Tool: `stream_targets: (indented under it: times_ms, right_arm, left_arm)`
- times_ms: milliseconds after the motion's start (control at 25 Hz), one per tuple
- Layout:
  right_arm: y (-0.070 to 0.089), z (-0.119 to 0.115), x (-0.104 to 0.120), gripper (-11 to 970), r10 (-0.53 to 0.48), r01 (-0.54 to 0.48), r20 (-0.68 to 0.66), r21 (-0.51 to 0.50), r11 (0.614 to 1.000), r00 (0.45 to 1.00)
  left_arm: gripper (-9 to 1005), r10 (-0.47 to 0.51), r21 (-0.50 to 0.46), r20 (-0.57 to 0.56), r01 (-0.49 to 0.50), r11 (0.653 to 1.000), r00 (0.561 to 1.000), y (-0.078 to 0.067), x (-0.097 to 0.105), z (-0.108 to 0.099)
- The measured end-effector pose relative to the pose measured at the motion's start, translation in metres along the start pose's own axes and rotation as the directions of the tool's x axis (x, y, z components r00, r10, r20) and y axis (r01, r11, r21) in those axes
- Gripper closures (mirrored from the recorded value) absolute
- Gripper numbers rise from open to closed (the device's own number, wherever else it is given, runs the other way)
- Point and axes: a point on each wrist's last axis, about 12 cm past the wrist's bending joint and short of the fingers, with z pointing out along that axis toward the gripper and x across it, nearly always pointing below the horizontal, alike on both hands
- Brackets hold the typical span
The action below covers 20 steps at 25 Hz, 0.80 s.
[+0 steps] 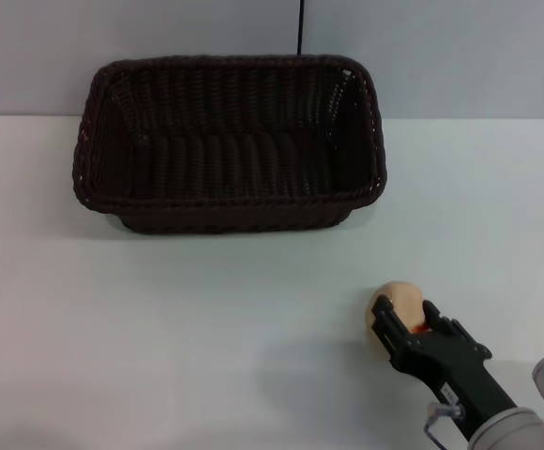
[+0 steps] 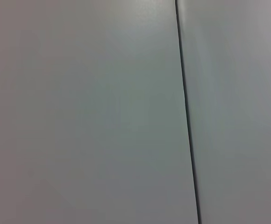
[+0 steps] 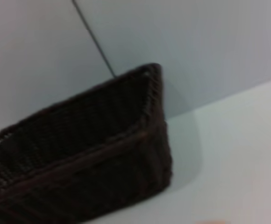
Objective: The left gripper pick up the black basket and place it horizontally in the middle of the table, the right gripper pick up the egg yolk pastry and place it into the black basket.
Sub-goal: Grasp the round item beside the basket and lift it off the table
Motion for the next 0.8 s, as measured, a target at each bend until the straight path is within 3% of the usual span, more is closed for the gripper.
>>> stream_targets:
  times_ms: [200, 480, 800]
  right_arm:
    - [0.001, -0.001, 0.001, 467, 0.023, -0.023, -0.019, 0.022, 1.000, 1.000]
    - [0.013, -0.012, -0.006, 487, -0.078, 0.074, 0.035, 0.097, 0.993, 0.996]
    - [0.010, -0.005, -0.008, 717, -0.058, 0.057, 0.009, 0.104, 0.993, 0.998]
  left_arm:
    - [238, 0.000, 0.009, 0.007, -0.001, 1.000, 1.000, 0.001, -0.002, 0.003]
    - [238, 0.001, 0.014, 0.016, -0.001, 1.000, 1.000, 0.001, -0.003, 0.004]
    - [238, -0.008, 0.005, 0.033, 0.008, 1.000, 0.999, 0.003, -0.006, 0.005]
